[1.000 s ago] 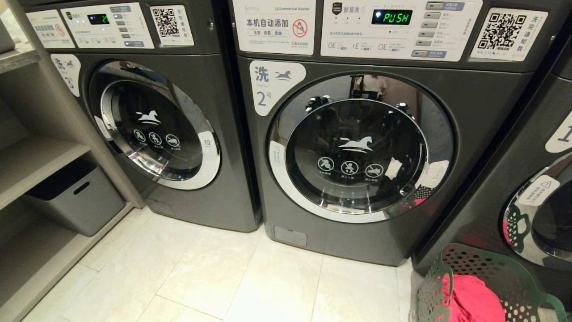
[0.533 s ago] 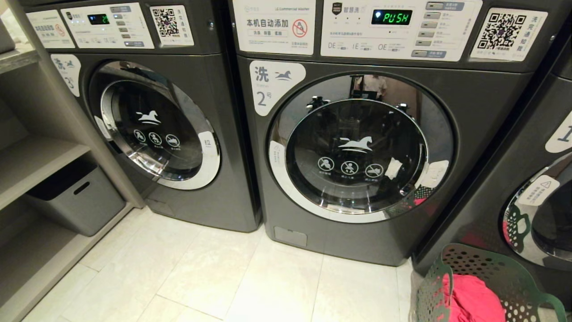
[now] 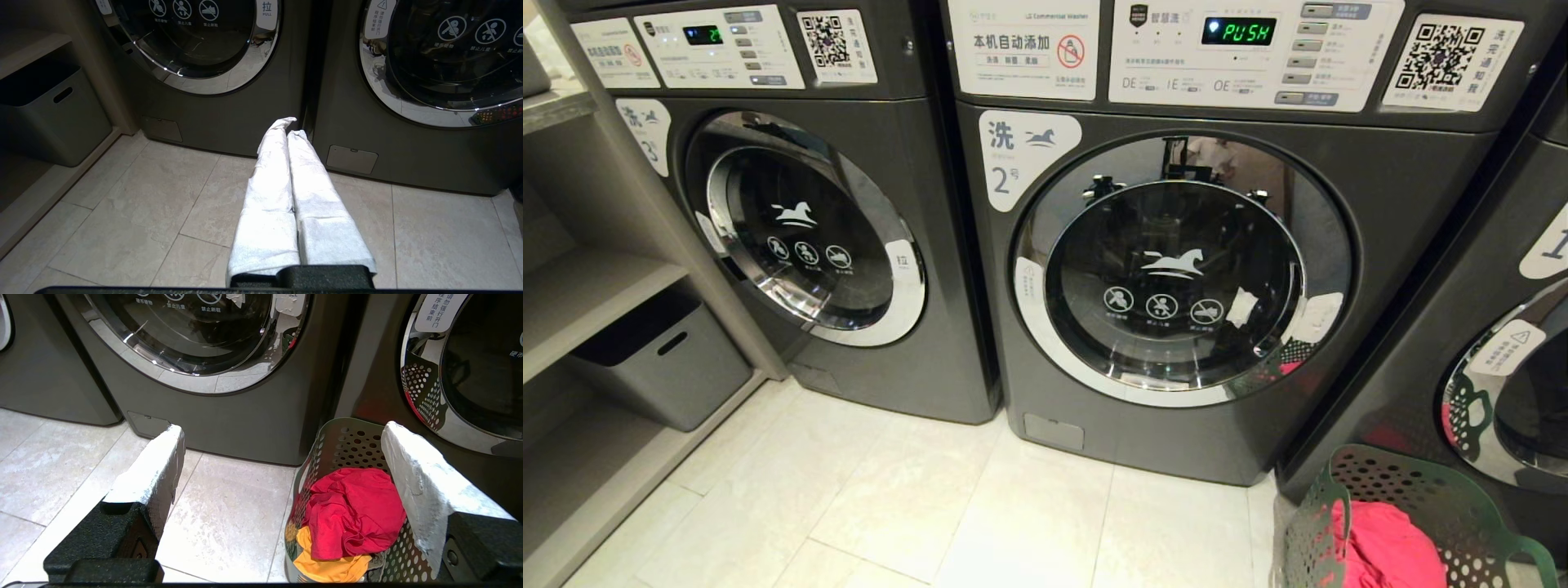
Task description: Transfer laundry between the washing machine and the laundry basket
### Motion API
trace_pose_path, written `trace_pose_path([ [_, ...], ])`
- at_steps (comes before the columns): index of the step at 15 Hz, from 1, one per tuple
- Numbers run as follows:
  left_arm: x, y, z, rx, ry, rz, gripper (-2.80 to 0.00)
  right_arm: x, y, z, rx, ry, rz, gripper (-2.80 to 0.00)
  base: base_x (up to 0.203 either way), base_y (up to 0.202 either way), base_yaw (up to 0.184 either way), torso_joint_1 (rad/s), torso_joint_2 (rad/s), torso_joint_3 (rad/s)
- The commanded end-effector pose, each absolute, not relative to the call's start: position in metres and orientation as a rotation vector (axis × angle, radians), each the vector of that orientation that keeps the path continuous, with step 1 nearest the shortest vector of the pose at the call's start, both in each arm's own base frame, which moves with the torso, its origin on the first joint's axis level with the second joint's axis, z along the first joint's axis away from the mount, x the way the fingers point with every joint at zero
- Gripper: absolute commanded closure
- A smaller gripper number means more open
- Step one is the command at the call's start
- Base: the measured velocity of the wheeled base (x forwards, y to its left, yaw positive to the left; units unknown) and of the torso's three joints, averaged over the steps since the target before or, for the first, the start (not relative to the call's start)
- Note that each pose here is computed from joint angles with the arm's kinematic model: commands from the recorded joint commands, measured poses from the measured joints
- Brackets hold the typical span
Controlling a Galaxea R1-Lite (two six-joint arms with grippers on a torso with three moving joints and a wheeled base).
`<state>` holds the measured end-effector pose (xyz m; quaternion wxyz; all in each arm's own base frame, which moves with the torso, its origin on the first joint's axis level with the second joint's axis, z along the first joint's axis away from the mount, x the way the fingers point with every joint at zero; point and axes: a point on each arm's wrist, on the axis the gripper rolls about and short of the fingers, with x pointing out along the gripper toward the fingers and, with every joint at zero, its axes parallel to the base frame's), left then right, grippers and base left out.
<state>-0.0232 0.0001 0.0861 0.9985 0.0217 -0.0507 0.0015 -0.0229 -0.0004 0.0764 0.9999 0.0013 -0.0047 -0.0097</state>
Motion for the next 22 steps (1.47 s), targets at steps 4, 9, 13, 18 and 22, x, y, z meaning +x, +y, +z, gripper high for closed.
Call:
trace_pose_path([
  [4, -0.02, 0.0001, 0.0751, 0.044, -0.063, 0.001, 0.0, -0.0229, -0.0003, 0.0759, -0.029, -0.006, -0.015, -2.8, 0.0, 0.0, 0.0, 0.0, 0.0, 0.0],
  [9, -0.02, -0.0005, 0.075, 0.11, -0.064, -0.02, 0.0, -0.0229, -0.0003, 0.0756, -0.031, -0.003, -0.015, -2.8, 0.0, 0.0, 0.0, 0.0, 0.0, 0.0],
  [13, -0.02, -0.0003, 0.0749, 0.053, -0.062, -0.017, 0.0, -0.0229, -0.0003, 0.0756, -0.031, -0.003, -0.015, -2.8, 0.0, 0.0, 0.0, 0.0, 0.0, 0.0],
  [18, -0.02, -0.0001, 0.0749, 0.044, -0.061, -0.005, 0.0, -0.0229, -0.0003, 0.0758, 0.011, -0.005, -0.017, 0.0, 0.0, 0.0, 0.0, 0.0, 0.0, 0.0],
  [22, -0.02, -0.0001, 0.0752, 0.04, -0.064, -0.005, 0.0, -0.0229, -0.0003, 0.0758, 0.014, -0.005, -0.017, 0.0, 0.0, 0.0, 0.0, 0.0, 0.0, 0.0],
])
